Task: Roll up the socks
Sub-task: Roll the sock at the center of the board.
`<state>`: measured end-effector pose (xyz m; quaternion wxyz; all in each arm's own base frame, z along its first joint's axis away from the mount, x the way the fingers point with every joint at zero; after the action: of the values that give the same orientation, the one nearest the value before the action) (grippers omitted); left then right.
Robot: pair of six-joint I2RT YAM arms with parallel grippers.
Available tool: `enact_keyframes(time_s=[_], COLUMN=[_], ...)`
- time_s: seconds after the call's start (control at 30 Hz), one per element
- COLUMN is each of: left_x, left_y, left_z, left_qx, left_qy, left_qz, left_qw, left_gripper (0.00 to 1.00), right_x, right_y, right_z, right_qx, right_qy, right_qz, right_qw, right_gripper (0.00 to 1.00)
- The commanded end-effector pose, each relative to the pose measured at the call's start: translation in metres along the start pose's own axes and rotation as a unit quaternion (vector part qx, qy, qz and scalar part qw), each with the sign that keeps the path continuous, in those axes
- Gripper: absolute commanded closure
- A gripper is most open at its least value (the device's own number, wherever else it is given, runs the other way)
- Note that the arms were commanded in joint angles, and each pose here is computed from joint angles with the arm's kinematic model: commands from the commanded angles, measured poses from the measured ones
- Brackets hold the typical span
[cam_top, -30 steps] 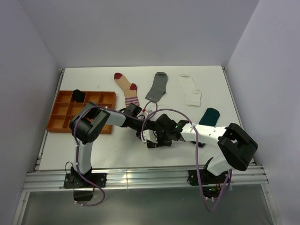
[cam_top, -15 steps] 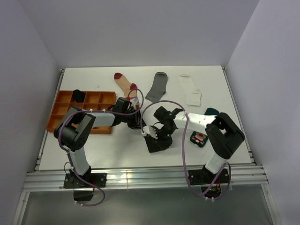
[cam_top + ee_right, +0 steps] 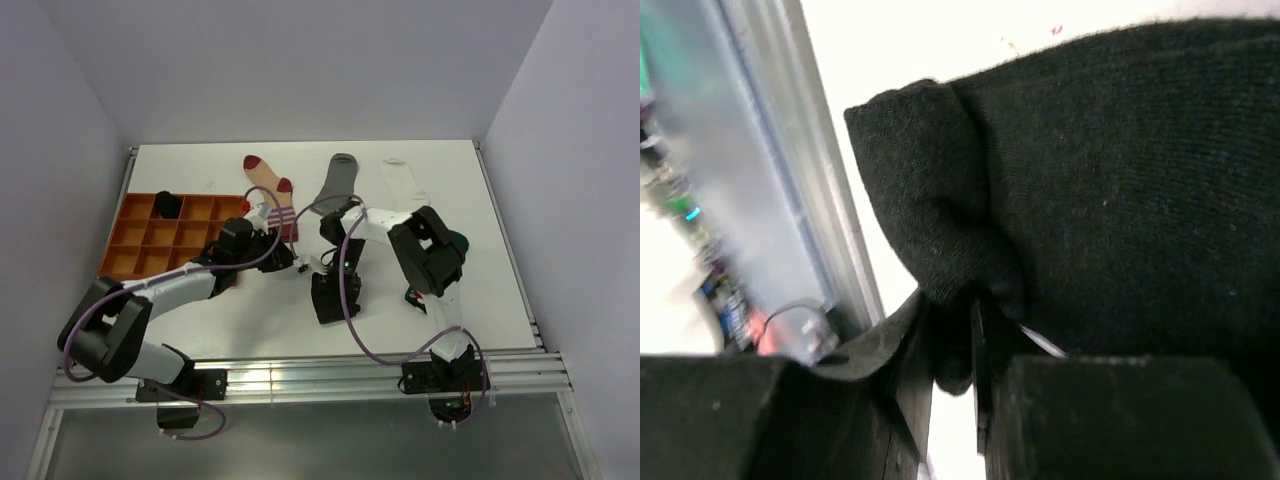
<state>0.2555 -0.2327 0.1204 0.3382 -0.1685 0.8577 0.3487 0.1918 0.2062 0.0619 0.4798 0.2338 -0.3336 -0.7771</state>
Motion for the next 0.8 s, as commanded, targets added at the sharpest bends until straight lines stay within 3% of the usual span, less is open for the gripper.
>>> enact_keyframes(time_s=[0.0, 0.13, 0.3, 0.43, 0.77], left_x=[-0.002, 0.007, 0.015, 0.027, 0.059], left_y=[0.012, 0.023, 0.029, 0.024, -0.013], left_z=[-0.019, -0.041, -0.053, -0.066, -0.087], left_qx=[0.008, 0.007, 0.018, 0.026, 0.102], left_qy=[-0.051, -0.093, -0.114, -0.153, -0.231], left_qz=[-0.054, -0.085, -0.095, -0.072, 0.018], left_qw=[0.997, 0.992, 0.989, 0.985, 0.967], left_gripper=[0.73, 0.73, 0.64, 0.58, 0.55], right_x=[-0.007, -0.017, -0.029, -0.032, -0.034], right_y=[0.008, 0.002, 0.002, 0.000, -0.004], right_z=[0.000, -0.008, -0.018, -0.025, -0.035], right_qx=[-0.023, -0.050, -0.061, -0.065, -0.078], right_qy=[-0.030, -0.065, -0.095, -0.110, -0.131], right_qz=[0.023, 0.034, 0.028, 0.028, 0.031], right_qw=[0.999, 0.996, 0.993, 0.991, 0.988], right_gripper=[0.78, 0.78, 0.77, 0.77, 0.76])
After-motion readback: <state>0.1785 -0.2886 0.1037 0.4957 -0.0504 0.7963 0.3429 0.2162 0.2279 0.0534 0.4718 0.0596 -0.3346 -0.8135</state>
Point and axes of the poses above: each gripper's point midway between its finger pads, its own y axis back along the fingers, its own z axis along the line the jaws close on, x = y × z, the point moved 5 cm from there along y, back along the fingers, and after that the axes turned 14 degrees about -y, right-handed, at the moved point
